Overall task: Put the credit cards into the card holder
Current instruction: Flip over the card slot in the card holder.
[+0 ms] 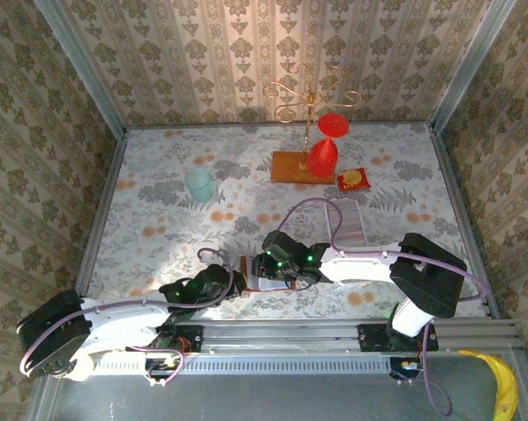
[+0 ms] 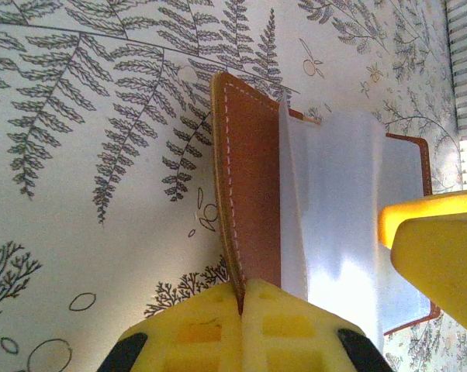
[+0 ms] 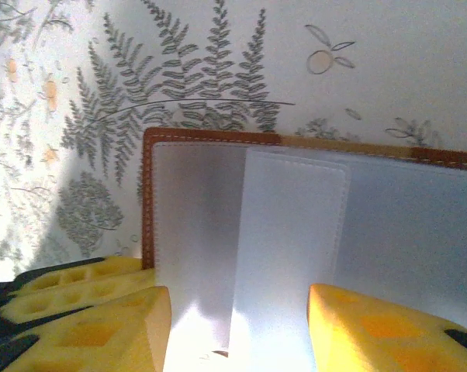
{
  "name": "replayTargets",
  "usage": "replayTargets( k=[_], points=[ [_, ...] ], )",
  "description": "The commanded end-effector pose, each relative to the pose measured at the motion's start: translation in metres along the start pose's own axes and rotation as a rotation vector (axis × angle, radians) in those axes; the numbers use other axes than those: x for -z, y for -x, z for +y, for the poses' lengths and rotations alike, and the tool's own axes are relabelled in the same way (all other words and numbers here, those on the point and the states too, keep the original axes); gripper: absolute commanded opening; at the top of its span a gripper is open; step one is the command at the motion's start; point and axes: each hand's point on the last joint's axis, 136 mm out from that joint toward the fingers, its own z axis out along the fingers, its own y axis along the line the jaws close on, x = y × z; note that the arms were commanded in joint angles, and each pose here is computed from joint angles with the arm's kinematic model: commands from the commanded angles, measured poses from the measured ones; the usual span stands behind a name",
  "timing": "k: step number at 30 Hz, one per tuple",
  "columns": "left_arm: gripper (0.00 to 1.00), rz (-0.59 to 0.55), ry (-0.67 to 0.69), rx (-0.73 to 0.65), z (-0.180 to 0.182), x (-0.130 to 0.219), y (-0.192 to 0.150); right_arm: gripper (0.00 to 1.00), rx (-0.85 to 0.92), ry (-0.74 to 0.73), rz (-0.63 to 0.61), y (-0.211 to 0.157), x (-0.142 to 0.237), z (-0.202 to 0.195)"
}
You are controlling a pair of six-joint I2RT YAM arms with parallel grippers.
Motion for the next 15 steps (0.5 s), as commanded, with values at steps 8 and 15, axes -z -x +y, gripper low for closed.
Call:
replayTargets(
  k=[8,15],
  points=[
    [0.01,0.001,0.046,-0.008,0.015,0.001,-0.004,0.49,0.188,-0.326,-0.02,0.011,0.02,-0.042],
    [0.19,-0.015,0.007,-0.03,0.005,0.01,0.001,0.5,0.258,-0.417,-0.001,0.01,0.022,-0.052]
  ],
)
